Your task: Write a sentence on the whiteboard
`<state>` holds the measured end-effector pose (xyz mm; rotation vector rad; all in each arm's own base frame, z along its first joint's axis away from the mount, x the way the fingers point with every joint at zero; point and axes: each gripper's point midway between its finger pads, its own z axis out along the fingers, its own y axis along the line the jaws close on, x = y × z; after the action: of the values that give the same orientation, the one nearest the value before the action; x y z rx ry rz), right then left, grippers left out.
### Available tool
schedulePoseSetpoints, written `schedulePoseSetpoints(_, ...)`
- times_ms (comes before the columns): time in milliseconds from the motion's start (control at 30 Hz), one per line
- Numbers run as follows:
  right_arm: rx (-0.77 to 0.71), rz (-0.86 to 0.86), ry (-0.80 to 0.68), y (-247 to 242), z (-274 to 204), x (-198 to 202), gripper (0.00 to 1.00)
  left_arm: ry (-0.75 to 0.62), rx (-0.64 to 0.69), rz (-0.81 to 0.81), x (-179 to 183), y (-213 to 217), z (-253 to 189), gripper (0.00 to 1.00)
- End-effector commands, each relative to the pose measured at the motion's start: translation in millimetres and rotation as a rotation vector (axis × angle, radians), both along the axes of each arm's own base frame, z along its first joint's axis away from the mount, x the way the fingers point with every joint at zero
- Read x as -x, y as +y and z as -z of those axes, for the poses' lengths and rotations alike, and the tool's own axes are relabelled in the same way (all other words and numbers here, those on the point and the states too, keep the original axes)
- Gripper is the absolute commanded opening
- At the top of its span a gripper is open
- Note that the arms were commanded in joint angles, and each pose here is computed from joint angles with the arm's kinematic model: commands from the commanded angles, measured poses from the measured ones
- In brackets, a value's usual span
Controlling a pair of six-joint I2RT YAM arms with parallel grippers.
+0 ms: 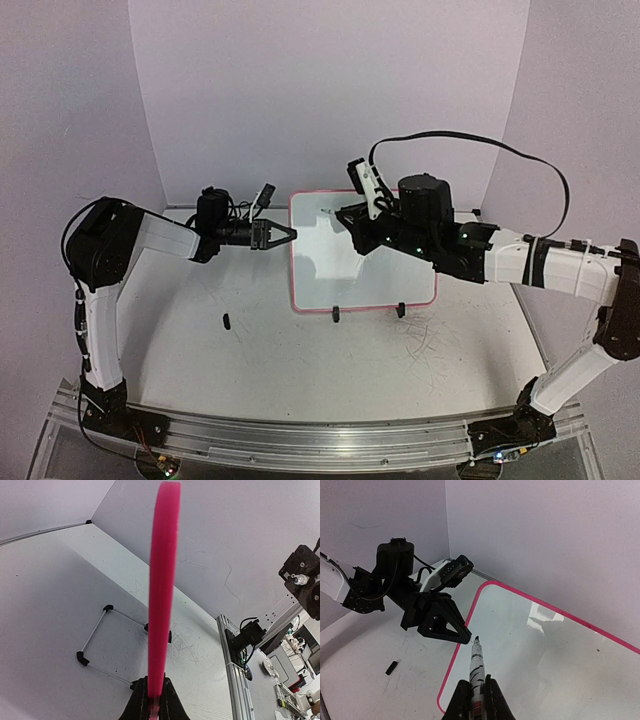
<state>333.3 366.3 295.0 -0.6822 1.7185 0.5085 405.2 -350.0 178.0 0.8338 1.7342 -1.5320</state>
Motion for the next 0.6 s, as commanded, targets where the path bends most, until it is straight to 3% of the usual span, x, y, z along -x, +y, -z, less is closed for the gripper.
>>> schedulePoseSetpoints(0,-0.031,0.0,-0.075,-3.7,-24.6,2.2,0.0,-0.056,0.017,0.007,9.3,-0.3,-21.3,0.0)
schedulePoseSetpoints(567,-0.001,-0.023,-0.081,16.6,-7.1,-10.7,0.0,-0.04,0.016,0.005,9.2,-1.4,-19.0,0.0)
